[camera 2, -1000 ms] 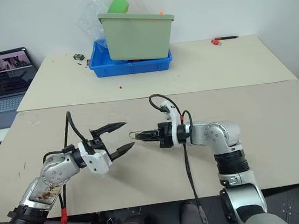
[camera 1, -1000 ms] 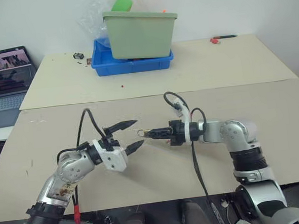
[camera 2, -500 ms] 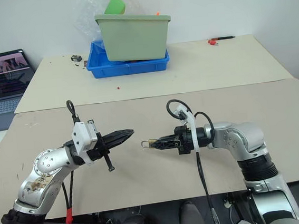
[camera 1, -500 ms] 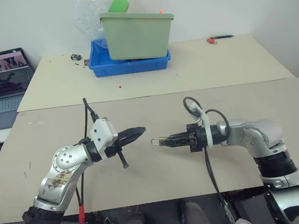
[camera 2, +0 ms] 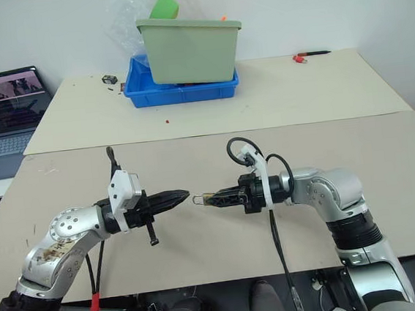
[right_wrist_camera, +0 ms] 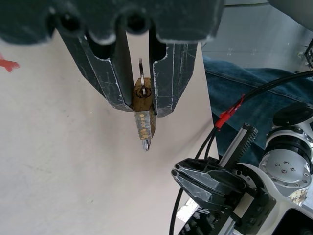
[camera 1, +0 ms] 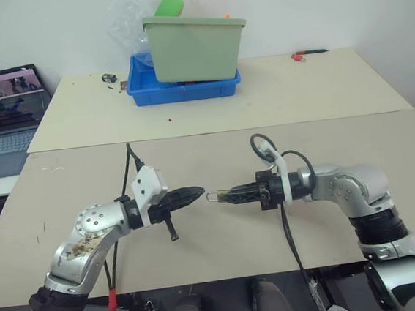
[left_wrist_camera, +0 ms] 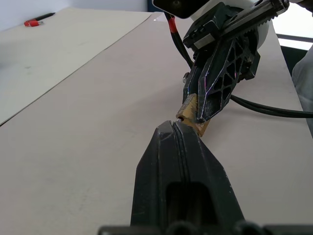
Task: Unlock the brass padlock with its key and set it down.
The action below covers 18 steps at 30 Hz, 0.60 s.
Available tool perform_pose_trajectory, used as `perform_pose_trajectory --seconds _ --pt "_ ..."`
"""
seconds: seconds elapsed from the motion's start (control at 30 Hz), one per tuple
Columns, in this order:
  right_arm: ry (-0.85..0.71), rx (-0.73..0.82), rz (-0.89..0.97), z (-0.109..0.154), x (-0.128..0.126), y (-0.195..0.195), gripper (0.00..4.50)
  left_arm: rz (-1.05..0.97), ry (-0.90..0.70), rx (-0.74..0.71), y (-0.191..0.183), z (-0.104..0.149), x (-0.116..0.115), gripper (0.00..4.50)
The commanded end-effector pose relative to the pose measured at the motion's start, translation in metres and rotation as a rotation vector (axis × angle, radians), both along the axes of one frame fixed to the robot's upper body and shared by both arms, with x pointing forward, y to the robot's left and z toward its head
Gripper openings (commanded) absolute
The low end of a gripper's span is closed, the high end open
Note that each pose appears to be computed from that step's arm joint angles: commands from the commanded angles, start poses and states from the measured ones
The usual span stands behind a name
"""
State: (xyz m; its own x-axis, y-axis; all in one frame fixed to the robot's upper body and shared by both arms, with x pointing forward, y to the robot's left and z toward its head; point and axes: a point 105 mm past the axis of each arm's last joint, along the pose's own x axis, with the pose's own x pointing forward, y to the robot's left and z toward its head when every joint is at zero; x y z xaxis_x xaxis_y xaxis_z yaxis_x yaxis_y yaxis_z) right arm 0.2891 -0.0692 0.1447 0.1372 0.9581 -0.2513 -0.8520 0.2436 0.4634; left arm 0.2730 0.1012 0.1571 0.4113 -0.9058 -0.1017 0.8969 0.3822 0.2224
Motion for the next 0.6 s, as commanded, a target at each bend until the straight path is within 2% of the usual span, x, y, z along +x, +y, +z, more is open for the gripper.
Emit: perform_pose_trajectory --seconds 0.03,0.6 --pt "-0.083 0.049 0.064 0.024 -0.006 0.010 0.13 -0.016 -0.058 -0.007 -0.003 0.014 -0.002 0.03" --pt "-0.110 0.101 0.056 0.045 -0.002 0.021 0.13 -0.023 -0.066 -0.003 -0.006 0.014 -0.004 0.03"
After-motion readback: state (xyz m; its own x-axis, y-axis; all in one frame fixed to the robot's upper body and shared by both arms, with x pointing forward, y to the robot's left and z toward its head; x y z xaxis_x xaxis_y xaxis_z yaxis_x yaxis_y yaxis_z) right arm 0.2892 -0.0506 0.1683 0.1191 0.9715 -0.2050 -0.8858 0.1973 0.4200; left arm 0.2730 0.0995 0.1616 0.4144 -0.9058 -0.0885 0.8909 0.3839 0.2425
